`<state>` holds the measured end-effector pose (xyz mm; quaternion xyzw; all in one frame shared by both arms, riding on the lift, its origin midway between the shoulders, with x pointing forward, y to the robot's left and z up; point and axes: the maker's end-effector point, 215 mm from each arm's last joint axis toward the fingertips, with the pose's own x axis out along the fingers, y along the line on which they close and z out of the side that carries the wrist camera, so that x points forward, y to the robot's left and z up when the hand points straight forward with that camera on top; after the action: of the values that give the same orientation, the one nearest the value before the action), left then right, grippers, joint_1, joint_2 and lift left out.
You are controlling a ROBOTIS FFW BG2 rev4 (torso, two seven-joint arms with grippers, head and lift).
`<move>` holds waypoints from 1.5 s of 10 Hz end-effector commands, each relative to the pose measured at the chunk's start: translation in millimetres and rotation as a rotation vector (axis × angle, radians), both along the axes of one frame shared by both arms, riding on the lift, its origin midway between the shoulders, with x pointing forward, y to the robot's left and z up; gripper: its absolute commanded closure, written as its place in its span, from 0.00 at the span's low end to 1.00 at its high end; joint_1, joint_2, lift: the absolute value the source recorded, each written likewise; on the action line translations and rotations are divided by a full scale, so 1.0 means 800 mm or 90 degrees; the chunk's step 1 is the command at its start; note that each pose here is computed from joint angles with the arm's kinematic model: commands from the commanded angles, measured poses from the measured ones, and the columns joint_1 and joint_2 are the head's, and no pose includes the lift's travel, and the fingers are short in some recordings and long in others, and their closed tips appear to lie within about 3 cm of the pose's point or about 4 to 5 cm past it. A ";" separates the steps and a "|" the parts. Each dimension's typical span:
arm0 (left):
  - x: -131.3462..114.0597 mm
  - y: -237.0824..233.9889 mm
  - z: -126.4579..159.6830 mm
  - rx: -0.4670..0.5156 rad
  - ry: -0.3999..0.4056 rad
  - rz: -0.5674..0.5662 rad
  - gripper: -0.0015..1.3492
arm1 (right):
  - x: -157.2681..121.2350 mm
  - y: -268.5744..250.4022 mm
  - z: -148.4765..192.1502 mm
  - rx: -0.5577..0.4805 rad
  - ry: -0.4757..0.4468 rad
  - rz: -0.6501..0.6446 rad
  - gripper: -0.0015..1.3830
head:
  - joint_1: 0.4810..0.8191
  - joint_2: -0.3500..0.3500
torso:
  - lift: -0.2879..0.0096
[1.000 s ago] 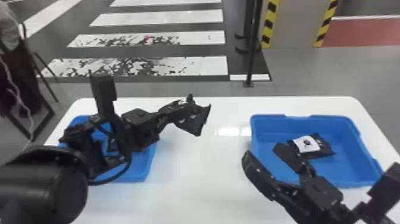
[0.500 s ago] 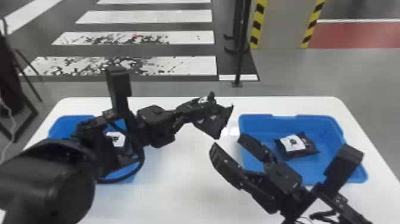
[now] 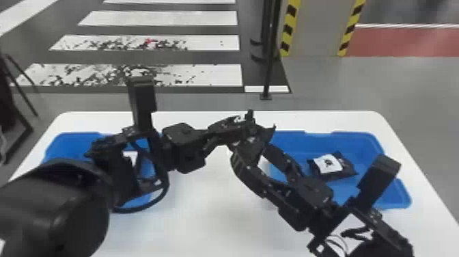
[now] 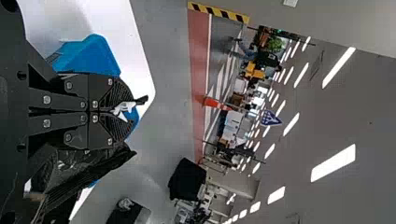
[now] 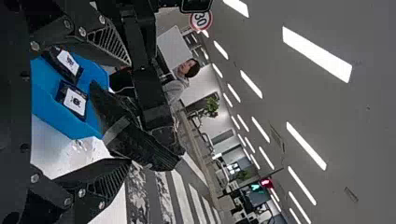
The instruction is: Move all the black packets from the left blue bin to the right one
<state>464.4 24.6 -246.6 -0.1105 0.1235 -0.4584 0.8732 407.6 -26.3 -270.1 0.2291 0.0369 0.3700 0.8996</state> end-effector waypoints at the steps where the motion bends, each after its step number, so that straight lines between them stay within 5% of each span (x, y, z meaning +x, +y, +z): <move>1: -0.003 -0.005 -0.001 -0.001 0.003 -0.006 0.89 | 0.005 -0.003 0.001 0.007 -0.003 -0.006 0.54 | 0.63 0.50 | 0.45; 3: -0.003 -0.004 -0.002 -0.003 0.004 -0.005 0.89 | 0.006 -0.003 -0.001 0.011 -0.001 -0.007 0.87 | 0.63 0.49 | 0.45; 6: -0.006 -0.006 -0.002 -0.007 0.007 -0.008 0.88 | 0.009 -0.008 0.006 0.006 -0.019 -0.017 0.92 | 0.63 0.48 | 0.45; 7: -0.005 -0.001 0.003 -0.027 0.002 0.005 0.63 | 0.009 -0.008 0.005 0.006 -0.018 -0.018 0.92 | 0.63 0.48 | 0.45; 8: 0.000 0.017 0.001 -0.042 0.001 0.033 0.25 | 0.011 -0.013 0.003 0.003 -0.017 -0.022 0.92 | 0.63 0.48 | 0.45; 9: 0.005 0.037 0.003 -0.049 -0.005 0.056 0.05 | 0.016 -0.024 -0.004 -0.007 -0.015 -0.034 0.92 | 0.63 0.49 | 0.45; 15: -0.025 0.114 0.022 -0.089 -0.020 0.121 0.13 | 0.104 -0.203 -0.093 -0.144 0.033 -0.192 0.92 | 0.63 0.43 | 0.45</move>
<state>447.0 110.8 -228.6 -0.1745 0.0648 -0.3876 0.9029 484.7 -175.7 -335.2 0.1399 0.0589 0.2302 0.9612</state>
